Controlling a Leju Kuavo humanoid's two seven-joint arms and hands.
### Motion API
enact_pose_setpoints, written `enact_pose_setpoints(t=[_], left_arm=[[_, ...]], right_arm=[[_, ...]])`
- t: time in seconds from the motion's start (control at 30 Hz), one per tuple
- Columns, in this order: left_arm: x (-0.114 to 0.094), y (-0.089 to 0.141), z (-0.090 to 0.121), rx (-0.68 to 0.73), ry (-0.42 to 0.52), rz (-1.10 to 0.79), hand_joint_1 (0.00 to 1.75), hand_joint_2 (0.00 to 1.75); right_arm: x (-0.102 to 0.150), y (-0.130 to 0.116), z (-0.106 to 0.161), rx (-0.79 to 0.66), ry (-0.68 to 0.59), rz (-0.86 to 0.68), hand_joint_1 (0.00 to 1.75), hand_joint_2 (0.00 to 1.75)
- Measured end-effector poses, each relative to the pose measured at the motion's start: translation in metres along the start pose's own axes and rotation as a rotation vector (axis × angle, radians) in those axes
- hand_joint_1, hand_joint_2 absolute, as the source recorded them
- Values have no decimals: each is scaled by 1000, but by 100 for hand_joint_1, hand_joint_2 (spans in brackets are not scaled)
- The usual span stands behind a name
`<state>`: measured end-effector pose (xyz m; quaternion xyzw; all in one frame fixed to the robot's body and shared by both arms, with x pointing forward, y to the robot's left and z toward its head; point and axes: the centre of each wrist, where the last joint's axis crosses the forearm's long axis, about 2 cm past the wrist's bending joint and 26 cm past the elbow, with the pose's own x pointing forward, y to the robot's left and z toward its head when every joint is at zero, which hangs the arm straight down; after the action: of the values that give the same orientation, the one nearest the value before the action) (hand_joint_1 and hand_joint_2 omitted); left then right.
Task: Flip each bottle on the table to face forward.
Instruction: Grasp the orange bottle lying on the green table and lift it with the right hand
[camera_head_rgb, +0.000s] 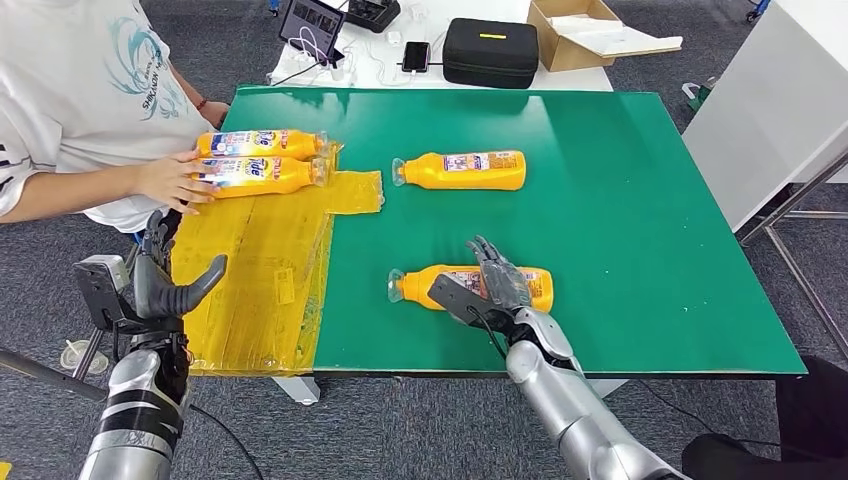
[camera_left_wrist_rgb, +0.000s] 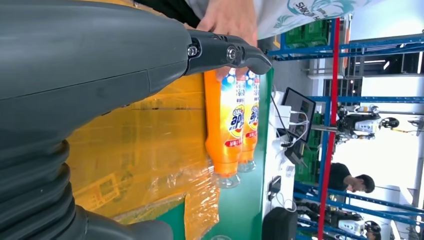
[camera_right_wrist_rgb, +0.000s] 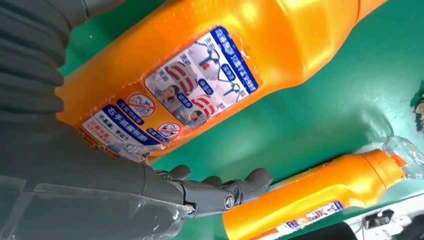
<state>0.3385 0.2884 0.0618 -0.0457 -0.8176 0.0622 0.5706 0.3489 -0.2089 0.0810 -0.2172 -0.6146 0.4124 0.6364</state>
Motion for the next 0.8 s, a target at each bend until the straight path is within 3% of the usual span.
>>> enact_pose_setpoints(t=[0.4,0.8], left_arm=[[-1,-2,-4,-5,7,-3,0,175],[-6,-5,-6,-10,42,31,0,175]], right_arm=[[-7,-11,-6,59,12,24,0,175],[-19,-44,-23,205,74,189,0,175]])
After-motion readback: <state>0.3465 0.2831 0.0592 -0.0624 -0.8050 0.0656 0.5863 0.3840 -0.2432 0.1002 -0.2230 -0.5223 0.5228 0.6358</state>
